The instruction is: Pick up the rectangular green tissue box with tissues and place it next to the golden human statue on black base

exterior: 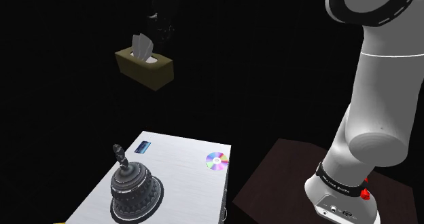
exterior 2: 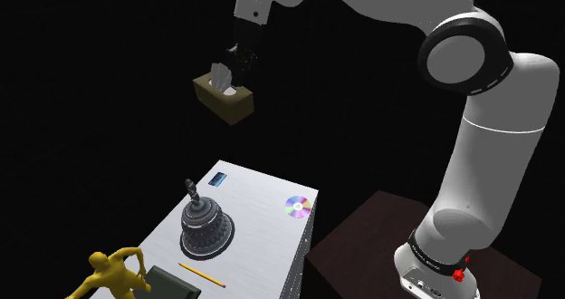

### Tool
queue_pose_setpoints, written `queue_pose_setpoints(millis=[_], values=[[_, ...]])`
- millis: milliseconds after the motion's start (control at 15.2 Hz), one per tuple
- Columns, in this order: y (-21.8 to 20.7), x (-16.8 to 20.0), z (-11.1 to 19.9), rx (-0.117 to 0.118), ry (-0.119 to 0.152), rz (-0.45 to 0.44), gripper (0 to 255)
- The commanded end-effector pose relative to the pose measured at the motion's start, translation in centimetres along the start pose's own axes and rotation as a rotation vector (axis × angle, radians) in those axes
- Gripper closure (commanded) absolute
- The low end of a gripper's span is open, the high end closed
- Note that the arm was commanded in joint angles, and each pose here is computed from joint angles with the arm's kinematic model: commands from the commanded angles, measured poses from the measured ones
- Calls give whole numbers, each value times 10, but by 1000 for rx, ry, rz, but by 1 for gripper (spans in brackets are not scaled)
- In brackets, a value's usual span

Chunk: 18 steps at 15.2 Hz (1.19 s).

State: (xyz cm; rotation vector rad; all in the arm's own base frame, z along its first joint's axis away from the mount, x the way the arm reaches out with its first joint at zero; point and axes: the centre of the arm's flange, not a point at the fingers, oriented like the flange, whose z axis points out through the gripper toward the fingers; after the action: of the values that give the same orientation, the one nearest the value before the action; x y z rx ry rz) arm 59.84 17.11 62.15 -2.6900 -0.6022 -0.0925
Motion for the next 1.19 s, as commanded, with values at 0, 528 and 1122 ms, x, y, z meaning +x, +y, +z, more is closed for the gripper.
queue_pose_setpoints(millis=[0,528,1122], values=[[-20,-14,6,0,0,0,255],[-105,-73,29,0,0,0,255],[-200,-139,54,0,0,0,255]])
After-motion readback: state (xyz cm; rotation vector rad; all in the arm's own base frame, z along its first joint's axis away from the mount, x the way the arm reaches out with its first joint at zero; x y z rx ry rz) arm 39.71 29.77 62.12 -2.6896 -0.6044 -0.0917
